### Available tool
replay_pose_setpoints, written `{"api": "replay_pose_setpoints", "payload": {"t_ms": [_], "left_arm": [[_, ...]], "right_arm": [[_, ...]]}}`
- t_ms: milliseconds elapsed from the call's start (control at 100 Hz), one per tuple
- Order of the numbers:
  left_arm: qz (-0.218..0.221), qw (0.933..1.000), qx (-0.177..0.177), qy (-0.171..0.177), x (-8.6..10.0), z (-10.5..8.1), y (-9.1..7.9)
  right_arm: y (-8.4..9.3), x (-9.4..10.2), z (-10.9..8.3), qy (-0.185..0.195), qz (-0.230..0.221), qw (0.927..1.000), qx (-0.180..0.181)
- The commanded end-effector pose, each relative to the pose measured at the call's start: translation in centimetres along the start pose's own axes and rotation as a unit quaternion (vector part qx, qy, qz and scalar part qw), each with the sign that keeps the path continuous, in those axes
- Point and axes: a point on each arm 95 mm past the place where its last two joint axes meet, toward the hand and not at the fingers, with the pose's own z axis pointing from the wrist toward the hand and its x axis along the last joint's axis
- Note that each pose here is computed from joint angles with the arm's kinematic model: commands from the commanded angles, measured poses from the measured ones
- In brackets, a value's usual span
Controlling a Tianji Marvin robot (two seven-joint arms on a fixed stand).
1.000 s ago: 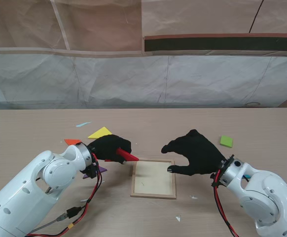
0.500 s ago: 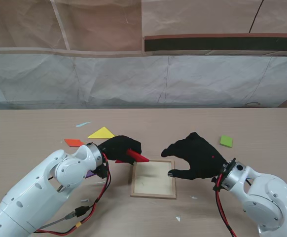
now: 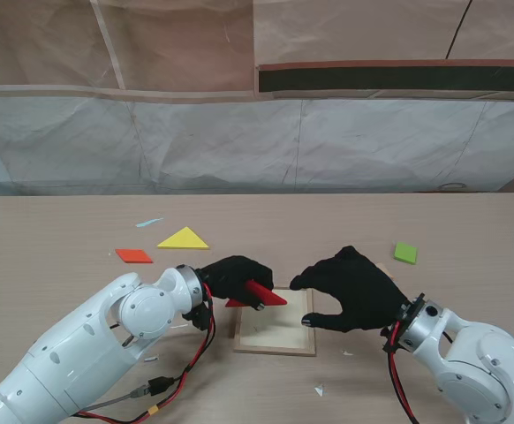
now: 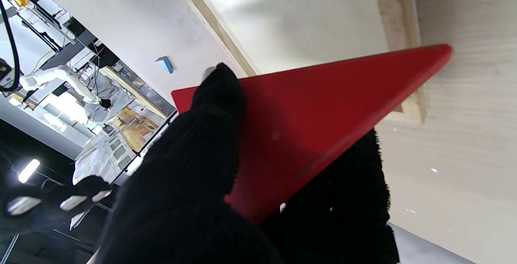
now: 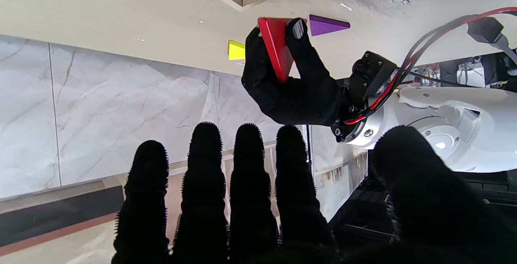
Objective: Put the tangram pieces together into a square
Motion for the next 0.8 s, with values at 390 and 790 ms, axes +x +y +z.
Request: {"api": "replay_pose_setpoints", "payload": {"t_ms": [390,790], "left_arm": [[-0.017,0.999,-0.04,0.012,1.4,2.9,1.6],[-0.005,0.9969,-0.077,0.015,1.3,3.3,2.8]], "right_arm": [[-1.3,0.9,-1.5,-0.009,0.012,0.9998,0.014],[-2.0,1.3,-1.9,-0.013,0.026,0.9994,0.016]]}}
